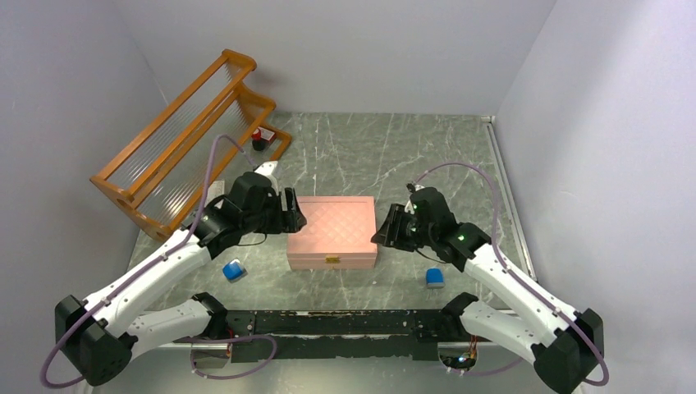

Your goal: Organize the mixed jewelry

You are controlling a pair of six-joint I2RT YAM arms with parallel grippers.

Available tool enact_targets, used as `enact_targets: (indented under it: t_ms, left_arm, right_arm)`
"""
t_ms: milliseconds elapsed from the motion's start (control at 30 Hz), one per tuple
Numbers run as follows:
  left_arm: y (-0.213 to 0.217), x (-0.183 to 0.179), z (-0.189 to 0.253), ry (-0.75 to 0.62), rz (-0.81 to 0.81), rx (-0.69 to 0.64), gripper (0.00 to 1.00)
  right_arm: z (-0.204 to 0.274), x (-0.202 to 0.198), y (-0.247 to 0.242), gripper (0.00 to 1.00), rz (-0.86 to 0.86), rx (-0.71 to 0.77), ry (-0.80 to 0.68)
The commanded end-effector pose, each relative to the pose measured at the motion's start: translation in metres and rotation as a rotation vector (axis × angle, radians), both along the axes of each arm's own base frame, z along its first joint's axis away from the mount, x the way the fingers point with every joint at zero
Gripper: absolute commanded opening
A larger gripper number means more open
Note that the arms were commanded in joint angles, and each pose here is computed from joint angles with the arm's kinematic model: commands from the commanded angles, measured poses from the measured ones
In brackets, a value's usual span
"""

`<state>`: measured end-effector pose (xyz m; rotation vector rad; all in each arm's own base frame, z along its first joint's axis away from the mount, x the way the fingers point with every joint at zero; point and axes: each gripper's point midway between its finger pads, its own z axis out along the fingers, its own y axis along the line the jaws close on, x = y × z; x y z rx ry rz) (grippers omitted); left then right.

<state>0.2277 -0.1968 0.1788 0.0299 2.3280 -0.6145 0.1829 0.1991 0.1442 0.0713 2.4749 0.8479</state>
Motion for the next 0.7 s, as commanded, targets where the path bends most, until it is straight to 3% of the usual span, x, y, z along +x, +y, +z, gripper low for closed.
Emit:
enact_targets:
  t_ms: [0,233,467,667]
  left_arm:
    - [0.002,-0.017,-0.021,0.098,-0.08,0.054,0.76]
    - [0.018,-0.03,-0.048,0.198,-0.101,0.184,0.69]
    - [0.015,-0.043,-0.081,0.319,-0.175,0.234,0.55]
    - [0.016,-0.045,-0.096,0.36,-0.177,0.262,0.5]
  right_arm:
    - [-0.002,0.009,0.003,0.47,0.011,-0.055,-0.014]
    - [-0.019,0.007,0.006,0.44,0.022,-0.128,0.022]
    - [-0.037,0.002,0.009,0.39,0.035,-0.178,0.068]
    - [-0.061,-0.007,0.006,0.34,0.026,-0.25,0.125]
